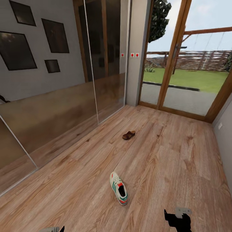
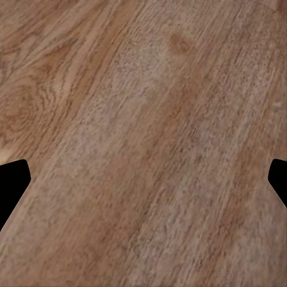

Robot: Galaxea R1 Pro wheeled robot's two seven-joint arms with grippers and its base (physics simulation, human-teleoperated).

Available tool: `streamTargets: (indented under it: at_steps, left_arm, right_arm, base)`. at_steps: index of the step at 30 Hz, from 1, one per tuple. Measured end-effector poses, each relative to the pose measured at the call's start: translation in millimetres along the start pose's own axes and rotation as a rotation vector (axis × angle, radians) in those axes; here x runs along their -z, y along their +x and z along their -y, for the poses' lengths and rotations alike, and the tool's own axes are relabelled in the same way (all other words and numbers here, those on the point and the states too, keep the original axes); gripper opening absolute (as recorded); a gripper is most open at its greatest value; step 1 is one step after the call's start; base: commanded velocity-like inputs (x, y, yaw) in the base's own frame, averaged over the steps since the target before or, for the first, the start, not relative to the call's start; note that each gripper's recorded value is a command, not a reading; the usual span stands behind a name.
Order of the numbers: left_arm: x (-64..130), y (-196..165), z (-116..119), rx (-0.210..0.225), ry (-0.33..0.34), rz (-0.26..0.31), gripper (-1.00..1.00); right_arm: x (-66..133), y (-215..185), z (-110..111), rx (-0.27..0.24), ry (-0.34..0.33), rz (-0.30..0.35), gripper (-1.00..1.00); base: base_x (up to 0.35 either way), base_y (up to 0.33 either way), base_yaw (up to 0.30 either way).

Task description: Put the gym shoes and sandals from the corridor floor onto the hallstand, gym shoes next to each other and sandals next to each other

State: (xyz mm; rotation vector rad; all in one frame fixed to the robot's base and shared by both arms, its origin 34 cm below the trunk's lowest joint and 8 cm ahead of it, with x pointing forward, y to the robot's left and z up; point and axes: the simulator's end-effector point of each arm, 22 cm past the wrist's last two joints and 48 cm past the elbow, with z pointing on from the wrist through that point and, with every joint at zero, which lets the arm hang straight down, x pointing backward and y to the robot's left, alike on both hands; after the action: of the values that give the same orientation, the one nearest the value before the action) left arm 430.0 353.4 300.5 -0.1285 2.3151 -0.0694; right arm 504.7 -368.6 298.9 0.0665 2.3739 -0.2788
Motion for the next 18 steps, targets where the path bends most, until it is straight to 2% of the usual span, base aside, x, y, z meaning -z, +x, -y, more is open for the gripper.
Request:
streamTargets:
  at_steps: [12,18]
  left_arm:
    - [-0.1,-0.2,-0.1,0.0,0.0,0.0,1.0]
    - [-0.1,-0.6,-0.1,0.0,0.0,0.001,1.0]
  right_arm:
    - [0.0,-0.4,-1.8,-0.002,-0.001,0.0,1.0]
    - [0.0,-1.0,-2.1,-0.004,0.0,0.002,1.0]
  base:
    - [0.008,-0.003,0.0]
    - [0.074,-0.018,0.02]
